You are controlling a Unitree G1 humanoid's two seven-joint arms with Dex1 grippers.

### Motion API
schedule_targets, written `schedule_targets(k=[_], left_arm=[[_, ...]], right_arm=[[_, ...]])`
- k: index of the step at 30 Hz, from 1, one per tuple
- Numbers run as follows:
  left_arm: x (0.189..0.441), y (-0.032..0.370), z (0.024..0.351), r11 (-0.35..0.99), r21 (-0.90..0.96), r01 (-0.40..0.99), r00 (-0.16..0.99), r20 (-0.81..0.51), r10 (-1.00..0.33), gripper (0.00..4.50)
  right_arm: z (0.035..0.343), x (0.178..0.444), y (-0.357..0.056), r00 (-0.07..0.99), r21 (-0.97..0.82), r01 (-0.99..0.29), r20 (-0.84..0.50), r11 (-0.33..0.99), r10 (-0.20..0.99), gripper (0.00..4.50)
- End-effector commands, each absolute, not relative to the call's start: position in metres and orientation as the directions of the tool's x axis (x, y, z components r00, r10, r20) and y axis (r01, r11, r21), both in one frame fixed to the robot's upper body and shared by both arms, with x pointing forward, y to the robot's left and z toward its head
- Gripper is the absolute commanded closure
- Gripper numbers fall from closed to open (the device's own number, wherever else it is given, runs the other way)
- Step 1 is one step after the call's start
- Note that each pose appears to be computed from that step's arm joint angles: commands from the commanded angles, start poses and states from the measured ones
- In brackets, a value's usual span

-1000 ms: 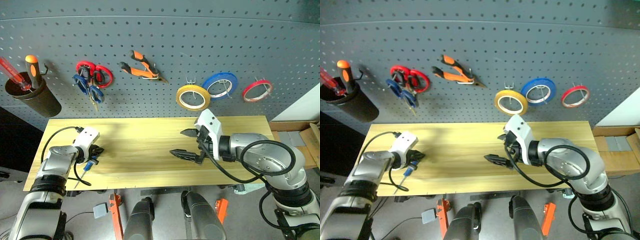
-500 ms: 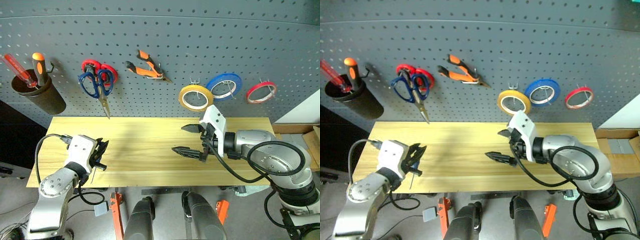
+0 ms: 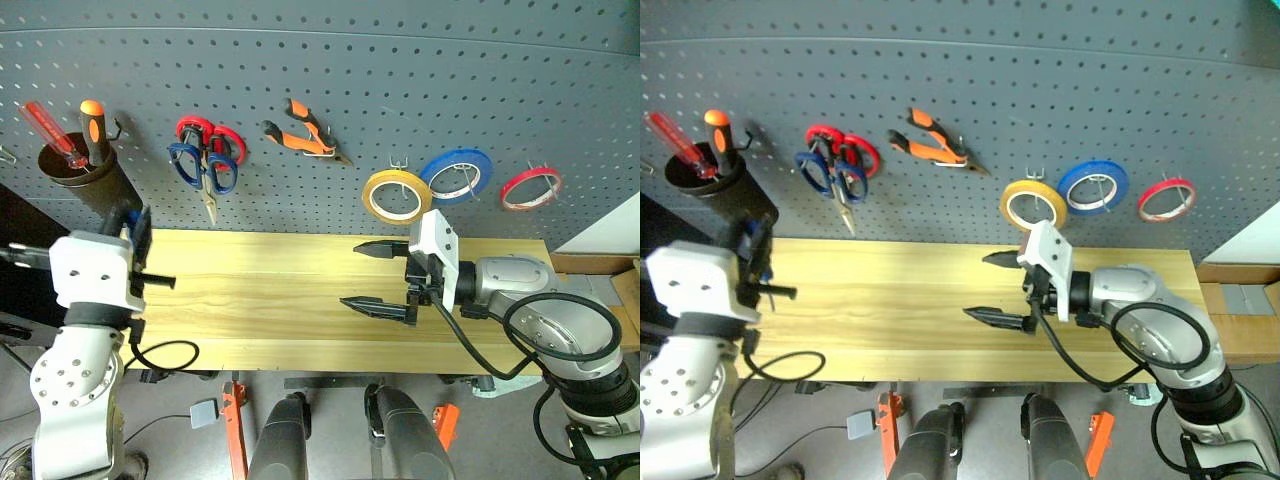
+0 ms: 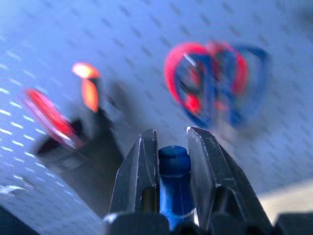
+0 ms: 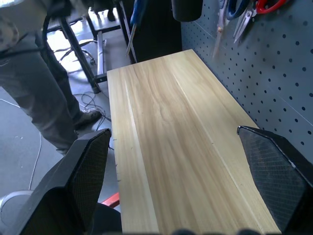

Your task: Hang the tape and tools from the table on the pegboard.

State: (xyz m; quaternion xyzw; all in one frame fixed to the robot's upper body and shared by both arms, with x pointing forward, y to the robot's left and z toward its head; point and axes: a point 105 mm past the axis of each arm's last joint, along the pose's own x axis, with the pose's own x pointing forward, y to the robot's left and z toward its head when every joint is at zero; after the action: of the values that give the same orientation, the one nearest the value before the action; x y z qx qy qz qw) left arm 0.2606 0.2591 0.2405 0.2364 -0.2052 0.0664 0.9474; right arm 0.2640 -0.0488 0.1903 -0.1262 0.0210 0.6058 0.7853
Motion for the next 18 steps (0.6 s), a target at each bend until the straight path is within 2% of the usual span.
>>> schedule_targets(k=[1, 7, 18], left_arm=[[0.257, 0.256, 0.279, 0.893, 0.374, -0.252, 0.848, 0.529, 0.018, 3.97], [0.266, 0.259, 0.316, 0.925, 0.302, -0.231, 0.802, 0.598, 0.004, 3.97], [0.276, 0.291, 0.387, 0.959, 0.144, -0.244, 0.703, 0.708, 0.072, 3.97]], right_arm=[[0.195, 0.263, -0.047, 0.239, -0.208, -0.957, -0.176, 0.201, 0.955, 0.0], [0.194, 0.265, -0.046, 0.228, -0.213, -0.959, -0.177, 0.189, 0.957, 0.0], [0.191, 0.266, -0.049, 0.242, -0.212, -0.956, -0.19, 0.2, 0.952, 0.0]])
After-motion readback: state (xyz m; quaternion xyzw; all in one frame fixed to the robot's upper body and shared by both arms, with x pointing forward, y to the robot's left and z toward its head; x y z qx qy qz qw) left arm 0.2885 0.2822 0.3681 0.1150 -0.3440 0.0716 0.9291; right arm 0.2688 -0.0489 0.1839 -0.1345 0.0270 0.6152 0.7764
